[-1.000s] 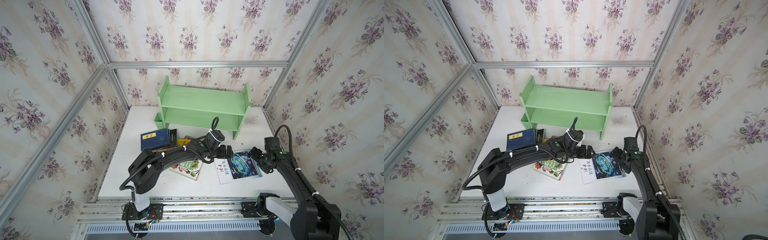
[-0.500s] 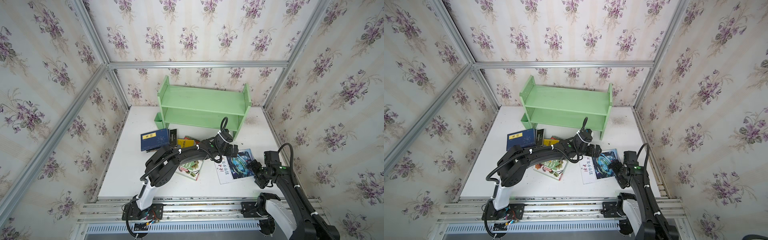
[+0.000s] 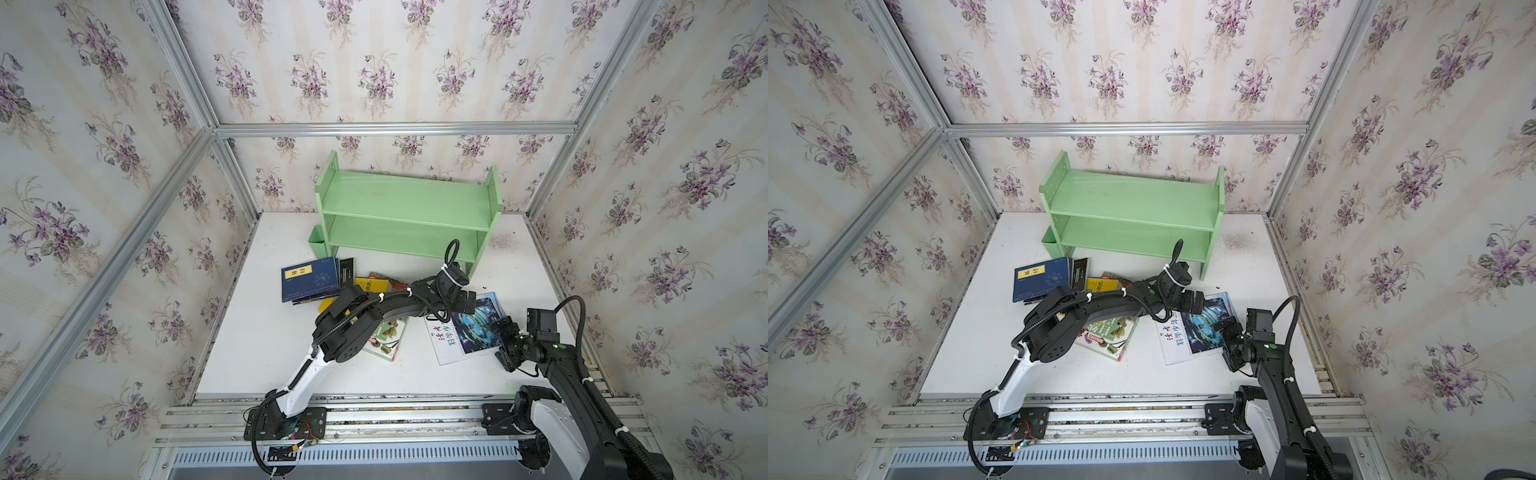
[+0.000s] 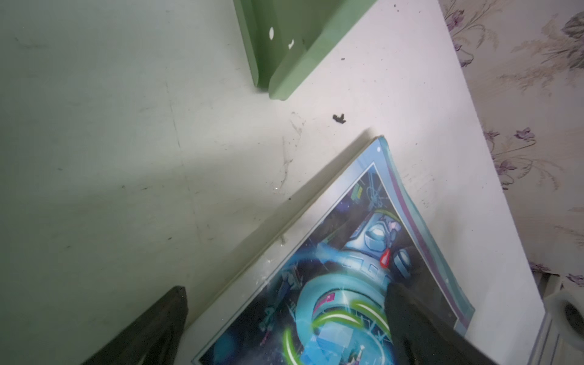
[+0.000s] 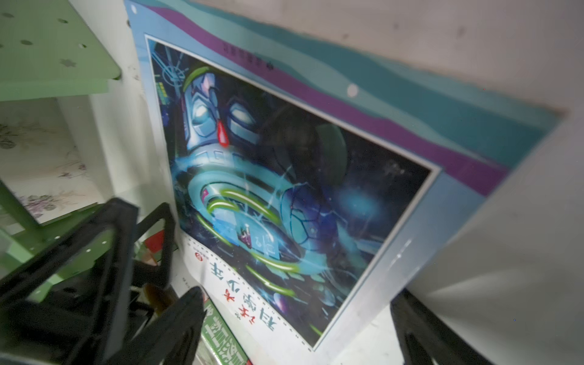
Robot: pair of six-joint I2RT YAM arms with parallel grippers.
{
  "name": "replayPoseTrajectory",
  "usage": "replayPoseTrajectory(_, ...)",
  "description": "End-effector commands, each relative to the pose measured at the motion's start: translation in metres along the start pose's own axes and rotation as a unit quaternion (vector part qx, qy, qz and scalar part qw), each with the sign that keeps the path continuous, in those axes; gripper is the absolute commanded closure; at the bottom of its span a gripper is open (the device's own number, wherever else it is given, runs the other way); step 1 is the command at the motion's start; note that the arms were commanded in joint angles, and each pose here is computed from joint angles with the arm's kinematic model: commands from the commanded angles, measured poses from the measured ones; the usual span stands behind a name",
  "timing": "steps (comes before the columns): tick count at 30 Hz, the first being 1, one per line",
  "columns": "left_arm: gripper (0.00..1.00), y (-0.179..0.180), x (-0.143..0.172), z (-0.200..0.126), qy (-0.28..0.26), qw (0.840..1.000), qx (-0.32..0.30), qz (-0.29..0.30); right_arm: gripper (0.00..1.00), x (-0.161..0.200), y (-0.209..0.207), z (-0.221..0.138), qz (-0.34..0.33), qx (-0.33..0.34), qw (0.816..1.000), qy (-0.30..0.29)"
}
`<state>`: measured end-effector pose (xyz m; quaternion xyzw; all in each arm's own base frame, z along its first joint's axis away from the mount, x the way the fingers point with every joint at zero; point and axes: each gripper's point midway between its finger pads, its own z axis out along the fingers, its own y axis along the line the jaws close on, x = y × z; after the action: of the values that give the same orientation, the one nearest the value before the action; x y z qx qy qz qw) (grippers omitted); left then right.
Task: Stacking books/files
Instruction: Pick up the book from the middle-right of the table.
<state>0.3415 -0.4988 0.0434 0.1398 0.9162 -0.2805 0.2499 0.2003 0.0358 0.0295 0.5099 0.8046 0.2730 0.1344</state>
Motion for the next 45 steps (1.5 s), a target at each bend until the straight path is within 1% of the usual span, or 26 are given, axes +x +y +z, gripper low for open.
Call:
replayPoseTrajectory(1, 0.01, -0.006, 0.014, 0.010, 0.035, 0.999, 0.026, -0.025, 0.05, 0.005, -0.017, 0.008, 0.027, 0.013, 1.000, 0.005)
replayPoseTrajectory(6, 0.01, -0.012, 0.026, 0.018, 0.064, 0.996, 0.049, -0.046, 0.07, -0.003, 0.015, 0.008, 0.019, -0.094, 0.995, -0.021)
replayPoseTrajectory(9, 0.00, -0.014, 0.026, 0.016, 0.065, 0.995, 0.051, -0.048, 0.12, -0.007, 0.022, 0.001, 0.013, -0.116, 0.992, -0.040)
replayPoseTrajectory(10, 0.01, -0.015, 0.025, 0.014, 0.064, 0.995, 0.054, -0.048, 0.15, -0.008, 0.024, -0.002, 0.010, -0.121, 0.992, -0.044)
replayPoseTrajectory(11, 0.01, -0.017, 0.023, 0.012, 0.062, 0.995, 0.056, -0.047, 0.20, -0.008, 0.023, -0.003, 0.010, -0.122, 0.992, -0.045)
replayPoseTrajectory(13, 0.01, -0.019, 0.018, 0.007, 0.058, 0.995, 0.058, -0.049, 0.34, -0.007, 0.021, -0.005, 0.011, -0.118, 0.992, -0.046)
replayPoseTrajectory(16, 0.01, -0.020, 0.008, -0.003, 0.047, 0.996, 0.059, -0.053, 0.63, -0.006, 0.021, -0.009, 0.006, -0.112, 0.992, -0.048)
replayPoseTrajectory(17, 0.01, -0.021, 0.003, -0.009, 0.041, 0.996, 0.061, -0.053, 0.78, -0.006, 0.020, -0.010, 0.006, -0.106, 0.993, -0.050)
replayPoseTrajectory(19, 0.01, -0.023, -0.008, -0.021, 0.028, 0.996, 0.065, -0.051, 1.00, -0.008, 0.021, -0.016, 0.003, -0.096, 0.994, -0.056)
replayPoseTrajectory(25, 0.01, -0.033, -0.033, -0.072, -0.013, 0.996, 0.074, -0.041, 1.00, -0.011, 0.036, -0.039, -0.019, -0.077, 0.995, -0.067)
replayPoseTrajectory(29, 0.01, -0.034, -0.046, -0.127, -0.054, 0.995, 0.072, -0.033, 1.00, -0.012, 0.061, -0.064, -0.045, -0.083, 0.993, -0.071)
replayPoseTrajectory(34, 0.01, -0.019, -0.064, -0.194, -0.121, 0.991, 0.055, -0.026, 1.00, -0.012, 0.095, -0.100, -0.090, -0.103, 0.987, -0.080)
replayPoseTrajectory(40, 0.00, -0.004, -0.088, -0.260, -0.179, 0.981, 0.063, -0.027, 1.00, -0.014, 0.154, -0.157, -0.129, -0.179, 0.968, -0.116)
replayPoseTrajectory(43, 0.01, -0.003, -0.101, -0.292, -0.208, 0.975, 0.075, -0.024, 1.00, -0.016, 0.192, -0.193, -0.150, -0.226, 0.953, -0.136)
replayPoseTrajectory(45, 0.00, -0.004, -0.111, -0.315, -0.222, 0.970, 0.090, -0.027, 1.00, -0.017, 0.223, -0.218, -0.163, -0.269, 0.937, -0.150)
